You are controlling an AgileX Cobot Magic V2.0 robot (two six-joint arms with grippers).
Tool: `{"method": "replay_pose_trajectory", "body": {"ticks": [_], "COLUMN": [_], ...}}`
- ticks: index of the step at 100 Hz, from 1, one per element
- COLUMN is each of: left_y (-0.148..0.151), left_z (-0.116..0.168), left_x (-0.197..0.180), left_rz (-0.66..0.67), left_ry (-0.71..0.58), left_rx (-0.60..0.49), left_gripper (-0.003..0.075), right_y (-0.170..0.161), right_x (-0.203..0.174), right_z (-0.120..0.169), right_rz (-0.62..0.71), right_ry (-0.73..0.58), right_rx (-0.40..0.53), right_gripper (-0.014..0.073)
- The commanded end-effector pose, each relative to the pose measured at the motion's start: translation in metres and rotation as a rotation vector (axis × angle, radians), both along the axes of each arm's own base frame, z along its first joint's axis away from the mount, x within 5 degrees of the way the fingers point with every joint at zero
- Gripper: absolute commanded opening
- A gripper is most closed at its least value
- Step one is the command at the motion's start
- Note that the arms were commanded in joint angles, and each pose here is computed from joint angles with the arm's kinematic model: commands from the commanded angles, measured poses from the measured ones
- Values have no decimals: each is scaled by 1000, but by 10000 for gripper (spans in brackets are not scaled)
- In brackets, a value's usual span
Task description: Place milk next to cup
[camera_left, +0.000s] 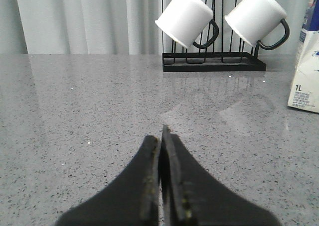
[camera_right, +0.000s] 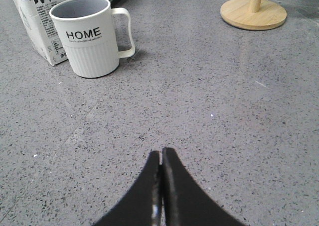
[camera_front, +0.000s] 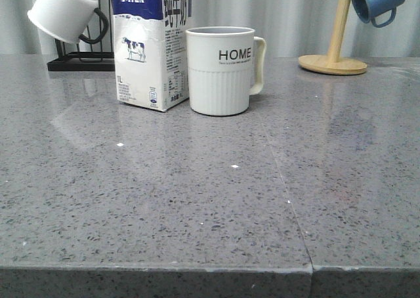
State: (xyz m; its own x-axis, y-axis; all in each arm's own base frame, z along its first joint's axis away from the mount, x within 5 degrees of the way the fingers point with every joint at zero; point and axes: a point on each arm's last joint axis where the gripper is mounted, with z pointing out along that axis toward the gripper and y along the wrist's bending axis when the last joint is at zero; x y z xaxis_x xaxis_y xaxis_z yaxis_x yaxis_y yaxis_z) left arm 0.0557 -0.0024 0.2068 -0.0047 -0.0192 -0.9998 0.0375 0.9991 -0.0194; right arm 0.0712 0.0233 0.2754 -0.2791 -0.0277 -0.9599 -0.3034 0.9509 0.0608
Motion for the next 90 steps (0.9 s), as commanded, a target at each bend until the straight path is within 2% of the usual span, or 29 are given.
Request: {"method": "replay_pose_trajectory", "body": {"ticks": [1,42,53,61,78,85,90], "left_y": [0,0,0,0,0,0,0], "left_z": [-12,-12,-12,-12,-12,-12,-12], "left_x": [0,0,0,0,0,0,0], "left_rz": [5,5,5,5,5,5,5], "left_ry": [-45,-45,-45,-45,-45,-45,-45], "left_rx": [-4,-4,-4,-4,-4,-4,-4], "left_gripper": [-20,-20,-20,-20,-20,-20,-20], "right_y": [1,2,0,0,-1,-2,-3], "right_x": [2,2,2,3,8,9,10], "right_z": [15,14,14,13,-3,-9,-13], "right_rz": [11,11,6,6,-4,-25,-52], "right_ry": [-94,-83,-109,-130,-178,-198,-198], "right_rx": [28,36,-40,-62,-140,-126,-69], "right_gripper": [-67,-67,-67,-67,-67,-67,-67]}}
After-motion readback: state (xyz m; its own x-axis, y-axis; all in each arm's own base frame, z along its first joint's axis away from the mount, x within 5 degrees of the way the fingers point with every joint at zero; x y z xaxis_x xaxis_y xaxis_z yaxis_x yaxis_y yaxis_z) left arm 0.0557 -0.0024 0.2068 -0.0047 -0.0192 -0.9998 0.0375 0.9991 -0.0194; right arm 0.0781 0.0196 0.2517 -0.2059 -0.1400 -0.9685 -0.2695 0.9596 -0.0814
